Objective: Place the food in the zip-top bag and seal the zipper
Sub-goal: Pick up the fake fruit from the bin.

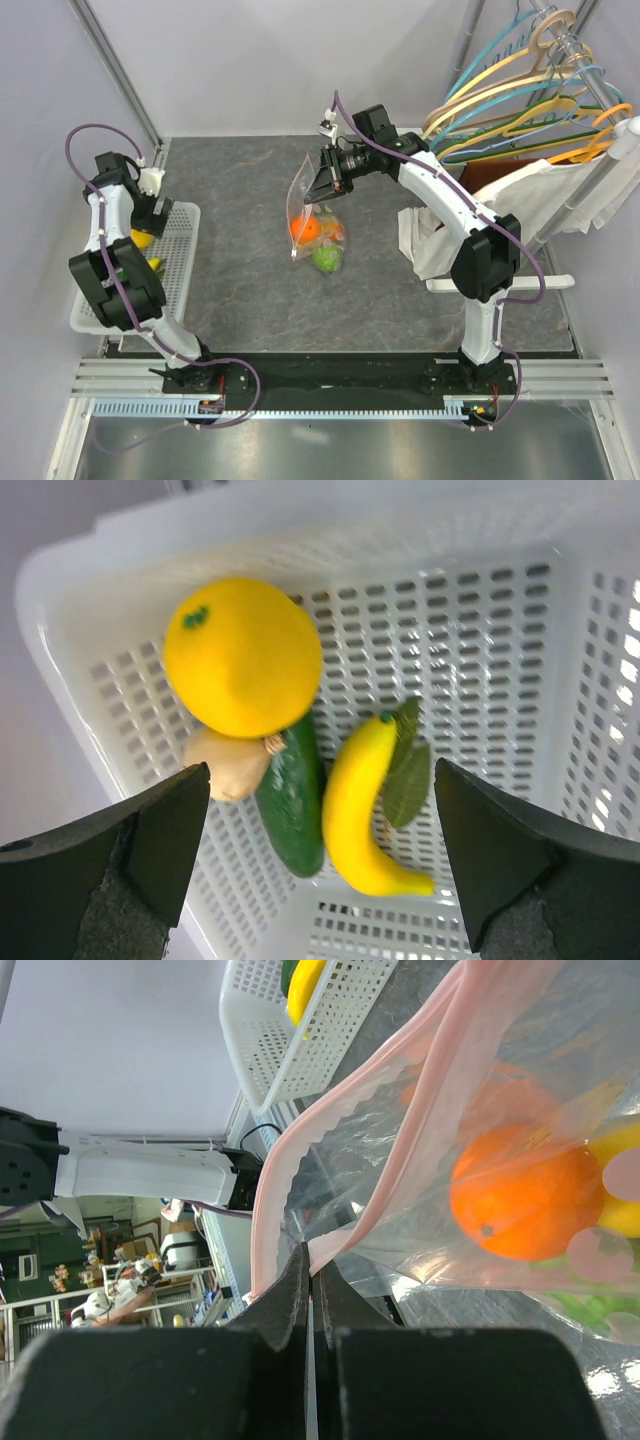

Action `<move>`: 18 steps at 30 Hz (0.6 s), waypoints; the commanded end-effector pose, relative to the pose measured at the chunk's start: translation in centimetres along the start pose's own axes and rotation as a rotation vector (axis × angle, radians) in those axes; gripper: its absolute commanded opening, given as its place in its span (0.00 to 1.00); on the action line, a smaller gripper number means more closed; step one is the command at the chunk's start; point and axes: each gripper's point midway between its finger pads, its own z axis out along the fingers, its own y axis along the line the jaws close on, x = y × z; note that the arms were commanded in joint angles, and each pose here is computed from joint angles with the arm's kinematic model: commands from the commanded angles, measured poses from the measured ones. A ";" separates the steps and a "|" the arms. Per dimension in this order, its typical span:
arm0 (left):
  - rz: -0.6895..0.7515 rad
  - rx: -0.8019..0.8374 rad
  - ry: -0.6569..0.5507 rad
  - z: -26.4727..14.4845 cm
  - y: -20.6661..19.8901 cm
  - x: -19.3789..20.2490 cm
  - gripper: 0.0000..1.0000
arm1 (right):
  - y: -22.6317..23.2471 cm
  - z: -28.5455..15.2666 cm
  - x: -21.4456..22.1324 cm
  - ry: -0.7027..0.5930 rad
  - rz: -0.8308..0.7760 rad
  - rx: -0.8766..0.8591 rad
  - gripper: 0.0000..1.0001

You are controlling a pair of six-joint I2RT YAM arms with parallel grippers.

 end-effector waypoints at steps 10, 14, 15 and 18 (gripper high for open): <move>0.056 -0.148 0.046 3.8 4.8 -1.7 1.00 | 0.9 -0.4 -0.1 -0.011 -0.044 -0.014 0.00; 0.060 -0.182 0.062 4.6 5.3 -1.4 1.00 | 0.7 -0.2 -0.1 -0.007 -0.039 -0.014 0.00; 0.063 -0.183 0.071 5.0 5.3 -1.2 1.00 | 0.7 -0.2 -0.2 -0.009 -0.038 -0.014 0.00; 0.066 -0.172 0.095 6.0 5.1 -0.6 1.00 | 0.6 -0.2 -0.2 -0.009 -0.038 -0.014 0.00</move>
